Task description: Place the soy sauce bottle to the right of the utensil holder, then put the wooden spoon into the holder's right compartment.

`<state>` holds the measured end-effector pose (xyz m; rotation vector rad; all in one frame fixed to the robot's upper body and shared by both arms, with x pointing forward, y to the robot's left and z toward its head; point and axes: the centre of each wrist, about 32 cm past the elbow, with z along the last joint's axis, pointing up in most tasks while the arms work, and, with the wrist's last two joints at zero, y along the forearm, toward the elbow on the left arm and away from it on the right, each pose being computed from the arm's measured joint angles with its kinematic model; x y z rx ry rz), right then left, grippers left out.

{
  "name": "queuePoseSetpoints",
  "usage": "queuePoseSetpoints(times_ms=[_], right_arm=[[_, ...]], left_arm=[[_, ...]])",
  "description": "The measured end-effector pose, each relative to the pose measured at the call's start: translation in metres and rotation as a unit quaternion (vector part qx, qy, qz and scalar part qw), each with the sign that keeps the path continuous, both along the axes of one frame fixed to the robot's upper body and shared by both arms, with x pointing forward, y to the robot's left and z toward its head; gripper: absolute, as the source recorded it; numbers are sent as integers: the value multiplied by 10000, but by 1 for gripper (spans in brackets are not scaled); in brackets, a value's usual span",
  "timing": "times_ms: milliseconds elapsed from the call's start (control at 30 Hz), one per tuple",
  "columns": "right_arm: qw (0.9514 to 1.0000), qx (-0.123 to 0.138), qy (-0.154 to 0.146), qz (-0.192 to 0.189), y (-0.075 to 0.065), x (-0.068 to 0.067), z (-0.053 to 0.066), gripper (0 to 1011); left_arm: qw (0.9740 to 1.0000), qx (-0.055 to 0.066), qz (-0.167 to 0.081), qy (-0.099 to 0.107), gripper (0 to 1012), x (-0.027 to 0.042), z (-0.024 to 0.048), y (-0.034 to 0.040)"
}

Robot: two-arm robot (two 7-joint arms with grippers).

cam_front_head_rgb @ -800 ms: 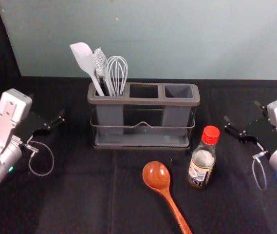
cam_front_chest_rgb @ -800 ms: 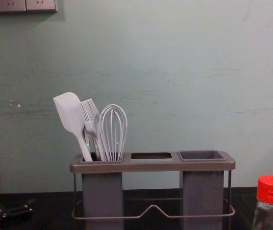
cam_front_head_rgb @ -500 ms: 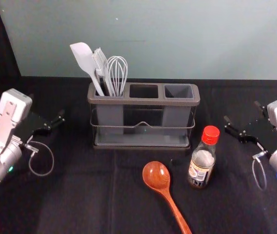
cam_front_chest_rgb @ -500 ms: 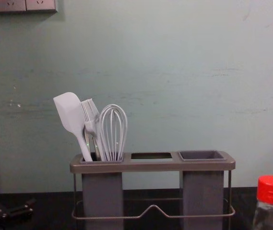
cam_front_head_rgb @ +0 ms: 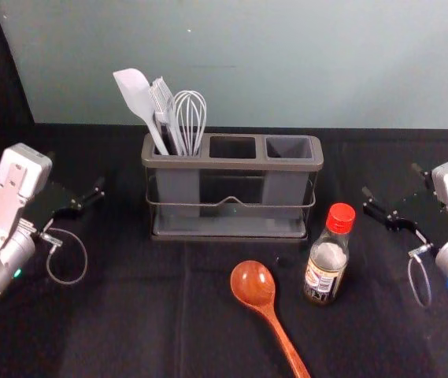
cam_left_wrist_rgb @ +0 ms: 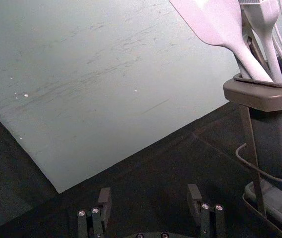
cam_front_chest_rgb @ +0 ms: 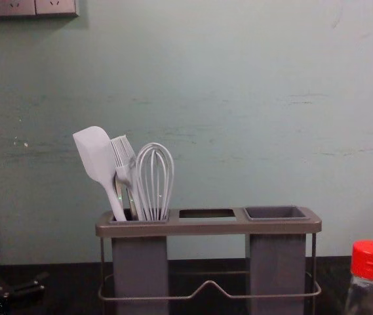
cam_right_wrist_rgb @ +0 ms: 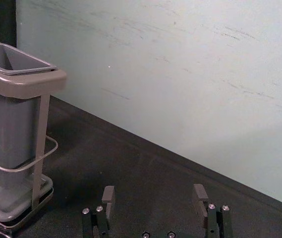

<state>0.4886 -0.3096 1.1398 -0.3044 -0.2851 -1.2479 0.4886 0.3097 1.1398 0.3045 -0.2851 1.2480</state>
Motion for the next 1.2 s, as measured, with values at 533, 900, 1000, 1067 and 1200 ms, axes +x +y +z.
queuePoseSetpoints(times_ms=[533, 900, 1000, 1067, 1200], right_arm=[[10000, 0, 0, 0, 0, 0, 0, 1002], [9999, -65, -42, 155, -21, -179, 26, 1002], [9998, -63, -78, 192, -40, -295, 43, 1002], [9997, -59, -91, 212, -54, -392, 50, 1002], [9997, -55, -119, 224, -70, -538, 68, 1002]], left_arm=[[10000, 0, 0, 1, 1005, 0, 0, 0], [10000, 0, 0, 0, 1005, 0, 0, 0], [10000, 0, 0, 1, 1005, 0, 0, 0], [10000, 0, 0, 0, 1005, 0, 0, 0], [10000, 0, 0, 0, 1005, 0, 0, 0]])
